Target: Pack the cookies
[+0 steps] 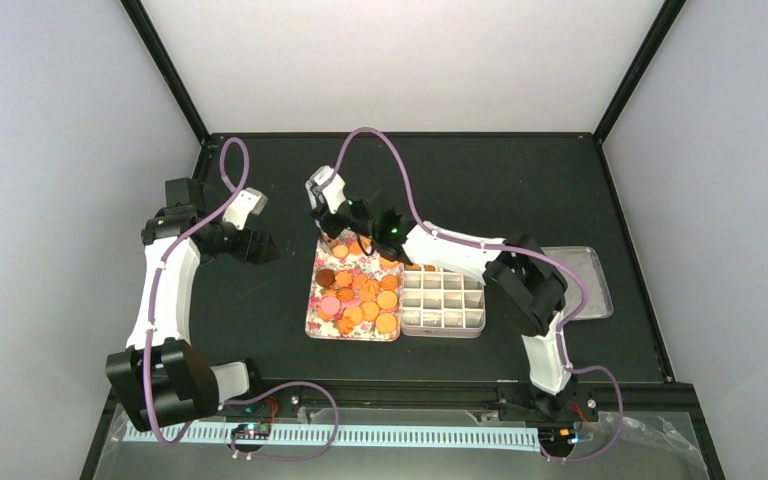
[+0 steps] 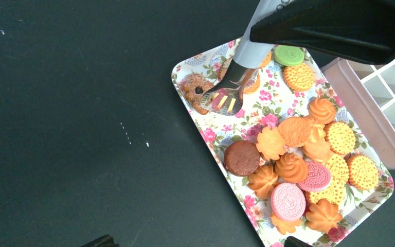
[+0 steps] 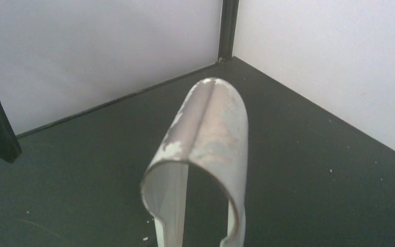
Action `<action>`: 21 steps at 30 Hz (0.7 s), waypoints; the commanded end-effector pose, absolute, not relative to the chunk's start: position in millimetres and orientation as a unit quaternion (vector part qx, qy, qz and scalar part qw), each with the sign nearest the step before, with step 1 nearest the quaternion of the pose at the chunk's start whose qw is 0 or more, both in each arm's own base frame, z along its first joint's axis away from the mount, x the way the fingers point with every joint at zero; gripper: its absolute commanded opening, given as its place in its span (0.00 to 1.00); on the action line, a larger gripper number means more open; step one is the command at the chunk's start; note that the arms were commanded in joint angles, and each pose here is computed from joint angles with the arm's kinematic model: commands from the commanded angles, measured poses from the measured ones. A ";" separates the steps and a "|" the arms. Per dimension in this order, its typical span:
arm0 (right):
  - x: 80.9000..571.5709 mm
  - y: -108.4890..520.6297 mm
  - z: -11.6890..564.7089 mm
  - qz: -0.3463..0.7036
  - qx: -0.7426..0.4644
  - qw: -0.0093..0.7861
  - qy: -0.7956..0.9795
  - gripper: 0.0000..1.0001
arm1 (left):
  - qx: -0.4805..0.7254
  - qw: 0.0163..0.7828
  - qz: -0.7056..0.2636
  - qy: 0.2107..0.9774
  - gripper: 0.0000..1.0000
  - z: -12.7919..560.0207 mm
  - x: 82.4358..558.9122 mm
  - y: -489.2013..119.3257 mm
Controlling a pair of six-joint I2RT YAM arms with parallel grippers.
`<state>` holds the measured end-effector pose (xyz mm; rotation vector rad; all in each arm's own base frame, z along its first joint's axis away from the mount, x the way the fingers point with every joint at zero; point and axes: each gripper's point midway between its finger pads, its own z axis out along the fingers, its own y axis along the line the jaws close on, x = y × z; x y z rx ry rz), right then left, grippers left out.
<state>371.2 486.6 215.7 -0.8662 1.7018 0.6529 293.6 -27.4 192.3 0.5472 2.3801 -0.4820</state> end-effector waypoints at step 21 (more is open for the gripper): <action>343.4 450.3 198.8 0.282 -0.359 0.523 0.720 0.12 | 0.215 0.334 -0.186 0.899 0.86 205.3 289.0 -29.5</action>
